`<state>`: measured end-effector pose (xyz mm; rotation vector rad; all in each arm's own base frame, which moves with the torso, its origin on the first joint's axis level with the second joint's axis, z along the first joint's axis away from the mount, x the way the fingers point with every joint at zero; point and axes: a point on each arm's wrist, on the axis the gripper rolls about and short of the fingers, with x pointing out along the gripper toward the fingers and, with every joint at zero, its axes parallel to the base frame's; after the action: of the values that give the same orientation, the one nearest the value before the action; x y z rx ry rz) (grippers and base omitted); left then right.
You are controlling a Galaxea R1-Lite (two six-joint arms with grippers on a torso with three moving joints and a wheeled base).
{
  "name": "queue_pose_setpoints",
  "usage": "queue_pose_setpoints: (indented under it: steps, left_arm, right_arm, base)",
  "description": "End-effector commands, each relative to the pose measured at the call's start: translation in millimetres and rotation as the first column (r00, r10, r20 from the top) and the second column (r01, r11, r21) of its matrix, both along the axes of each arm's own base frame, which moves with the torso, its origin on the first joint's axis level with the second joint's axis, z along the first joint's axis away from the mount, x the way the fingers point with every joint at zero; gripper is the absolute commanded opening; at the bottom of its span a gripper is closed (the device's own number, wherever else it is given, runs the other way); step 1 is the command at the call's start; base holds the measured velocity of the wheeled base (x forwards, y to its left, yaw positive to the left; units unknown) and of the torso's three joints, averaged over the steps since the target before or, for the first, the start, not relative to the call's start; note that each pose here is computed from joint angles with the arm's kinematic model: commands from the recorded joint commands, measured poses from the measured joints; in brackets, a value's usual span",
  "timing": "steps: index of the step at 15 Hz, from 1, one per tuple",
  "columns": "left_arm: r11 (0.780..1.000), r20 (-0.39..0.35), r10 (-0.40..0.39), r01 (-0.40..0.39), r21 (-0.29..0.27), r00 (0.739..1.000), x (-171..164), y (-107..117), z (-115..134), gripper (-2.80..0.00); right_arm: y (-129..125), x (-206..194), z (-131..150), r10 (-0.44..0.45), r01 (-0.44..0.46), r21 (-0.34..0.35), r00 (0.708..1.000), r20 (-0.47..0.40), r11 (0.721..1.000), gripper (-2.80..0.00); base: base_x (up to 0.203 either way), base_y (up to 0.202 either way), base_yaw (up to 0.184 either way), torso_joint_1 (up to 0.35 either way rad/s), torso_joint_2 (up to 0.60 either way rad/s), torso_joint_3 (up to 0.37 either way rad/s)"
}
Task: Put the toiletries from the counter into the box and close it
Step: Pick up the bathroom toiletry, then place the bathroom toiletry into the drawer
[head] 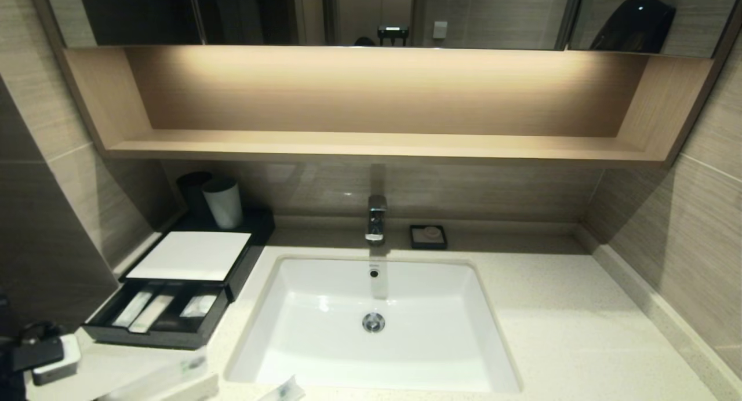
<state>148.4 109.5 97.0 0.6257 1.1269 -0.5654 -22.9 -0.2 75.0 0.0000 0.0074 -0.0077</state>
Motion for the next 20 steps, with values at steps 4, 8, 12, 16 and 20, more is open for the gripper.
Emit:
queue_pose_setpoints:
  steps: [4, 8, 12, 16, 20]
  left_arm:
    - [0.975, -0.028, 0.193, -0.195, -0.103, 0.981, 8.1, 6.7, 53.2, -2.8]
    - [0.888, -0.16, 0.38, -0.408, -0.211, 0.911, 12.1, 6.9, 86.1, -2.8]
    - [0.764, -0.271, 0.536, -0.596, -0.247, 0.8, 27.0, 5.8, 94.7, -2.8]
    - [0.679, -0.399, 0.591, -0.699, -0.224, 0.701, 36.9, -4.4, 105.3, -2.8]
    - [0.571, -0.559, 0.639, -0.813, -0.115, 0.528, 61.0, -2.5, 108.0, -2.8]
  right_arm:
    - [0.0, 0.0, -0.1, 0.0, 0.0, 0.0, 1.0, 0.0, 1.0, -2.8]
    - [0.0, 0.0, -0.1, 0.0, 0.0, 0.0, 1.0, 0.0, 1.0, -2.8]
    - [0.0, 0.0, -0.1, 0.0, 0.0, 0.0, 1.0, 0.0, 1.0, -2.8]
    - [0.0, 0.0, -0.1, 0.0, 0.0, 0.0, 1.0, 0.0, 1.0, -2.8]
    - [0.0, 0.0, -0.1, 0.001, -0.001, 0.0, 1.0, 0.0, 1.0, -2.8]
  base:
    - [0.0, 0.0, 0.0, 0.0, 0.0, 0.0]
    - [0.0, 0.0, 0.0, 0.0, 0.0, 0.0]
    - [0.0, 0.0, 0.0, 0.0, 0.0, 0.0]
    - [0.0, 0.0, 0.0, 0.0, 0.0, 0.0]
    - [0.0, 0.0, 0.0, 0.0, 0.0, 0.0]
